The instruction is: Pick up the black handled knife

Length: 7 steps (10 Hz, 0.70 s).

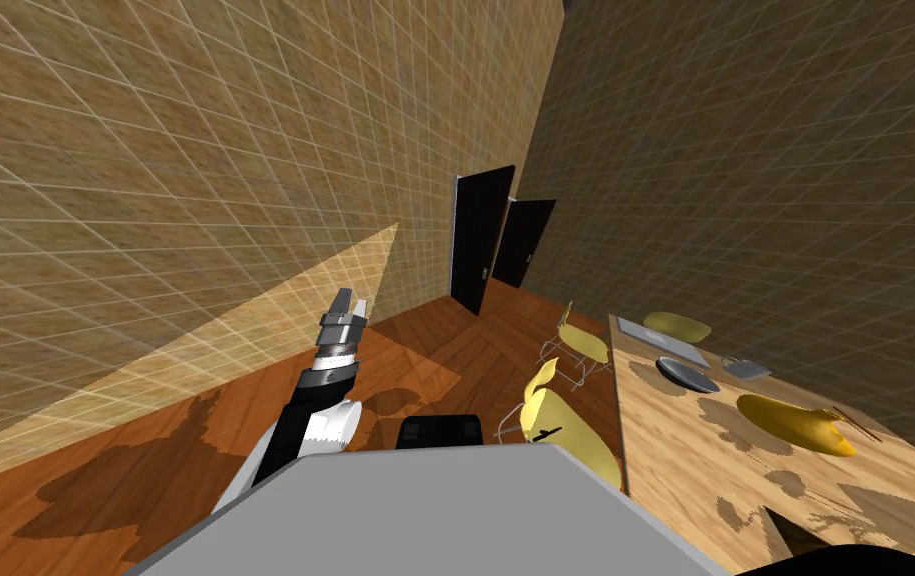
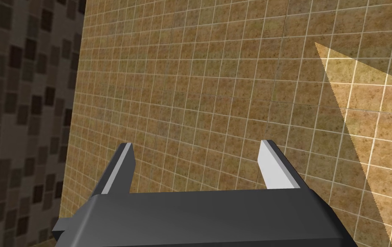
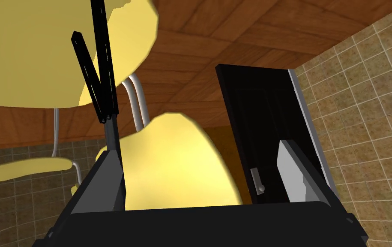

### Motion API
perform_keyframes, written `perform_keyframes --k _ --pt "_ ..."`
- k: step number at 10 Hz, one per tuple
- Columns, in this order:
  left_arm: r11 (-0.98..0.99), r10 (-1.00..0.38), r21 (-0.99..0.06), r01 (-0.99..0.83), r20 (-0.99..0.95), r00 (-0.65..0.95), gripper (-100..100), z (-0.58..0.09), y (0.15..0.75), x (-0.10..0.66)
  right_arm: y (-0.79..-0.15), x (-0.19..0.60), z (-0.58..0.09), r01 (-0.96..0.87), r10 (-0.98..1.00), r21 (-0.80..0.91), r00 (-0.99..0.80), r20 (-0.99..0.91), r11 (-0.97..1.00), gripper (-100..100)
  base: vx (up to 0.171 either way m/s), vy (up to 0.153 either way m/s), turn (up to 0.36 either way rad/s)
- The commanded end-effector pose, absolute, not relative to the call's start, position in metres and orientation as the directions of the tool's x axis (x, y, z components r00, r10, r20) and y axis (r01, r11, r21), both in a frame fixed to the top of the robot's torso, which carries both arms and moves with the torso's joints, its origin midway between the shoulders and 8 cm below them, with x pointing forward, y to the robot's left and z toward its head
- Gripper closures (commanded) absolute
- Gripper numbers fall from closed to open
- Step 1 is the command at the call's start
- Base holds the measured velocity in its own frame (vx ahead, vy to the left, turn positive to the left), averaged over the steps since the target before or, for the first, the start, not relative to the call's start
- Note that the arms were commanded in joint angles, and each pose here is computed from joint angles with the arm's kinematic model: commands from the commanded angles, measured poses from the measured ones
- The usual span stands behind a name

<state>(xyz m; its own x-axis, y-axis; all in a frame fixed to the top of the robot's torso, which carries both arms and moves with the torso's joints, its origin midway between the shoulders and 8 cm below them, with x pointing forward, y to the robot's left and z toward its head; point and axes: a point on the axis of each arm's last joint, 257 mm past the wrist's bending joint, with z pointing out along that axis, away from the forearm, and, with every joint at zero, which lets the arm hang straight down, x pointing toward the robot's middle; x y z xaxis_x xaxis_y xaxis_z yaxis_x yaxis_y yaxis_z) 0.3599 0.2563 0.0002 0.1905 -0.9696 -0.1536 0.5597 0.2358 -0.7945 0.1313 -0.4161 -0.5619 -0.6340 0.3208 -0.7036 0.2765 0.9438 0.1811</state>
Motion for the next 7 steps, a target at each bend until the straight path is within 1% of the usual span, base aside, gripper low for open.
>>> perform_keyframes --k 1,2,3,4,5,7 --pt "0.236 -0.97 -0.794 0.56 -0.154 0.19 0 0.0 0.256 0.36 -0.422 0.114 -0.573 0.237 0.264 0.134 -0.689 -0.675 0.962 -100 0.016 -0.055 0.188" --pt "0.236 -0.97 -0.794 0.56 -0.154 0.191 0 0.0 0.256 0.36 -0.426 0.103 -0.58 0.212 0.229 0.106 -0.722 -0.653 0.971 -100 0.021 -0.065 0.168" --pt "0.236 -0.97 -0.794 0.56 -0.154 0.191 0 0.0 0.256 0.36 -0.427 0.095 -0.583 0.221 0.235 0.104 -0.731 -0.64 0.97 -100 0.022 -0.052 0.05" --pt "0.236 -0.97 -0.795 0.56 -0.154 0.191 0 0.0 0.256 0.36 -0.431 0.089 -0.587 0.189 0.198 0.081 -0.755 -0.626 0.979 -100 0.022 -0.035 0.068" --pt "0.236 -0.97 -0.794 0.56 -0.154 0.191 0 0.0 0.256 0.36 -0.432 0.084 -0.589 0.194 0.202 0.08 -0.76 -0.618 0.978 -100 0.013 -0.027 0.054" --pt "0.236 -0.97 -0.794 0.56 -0.154 0.191 0 0.0 0.256 0.36 -0.441 0.067 -0.597 0.139 0.138 0.042 -0.805 -0.577 0.989 -100 0.021 -0.037 0.118"
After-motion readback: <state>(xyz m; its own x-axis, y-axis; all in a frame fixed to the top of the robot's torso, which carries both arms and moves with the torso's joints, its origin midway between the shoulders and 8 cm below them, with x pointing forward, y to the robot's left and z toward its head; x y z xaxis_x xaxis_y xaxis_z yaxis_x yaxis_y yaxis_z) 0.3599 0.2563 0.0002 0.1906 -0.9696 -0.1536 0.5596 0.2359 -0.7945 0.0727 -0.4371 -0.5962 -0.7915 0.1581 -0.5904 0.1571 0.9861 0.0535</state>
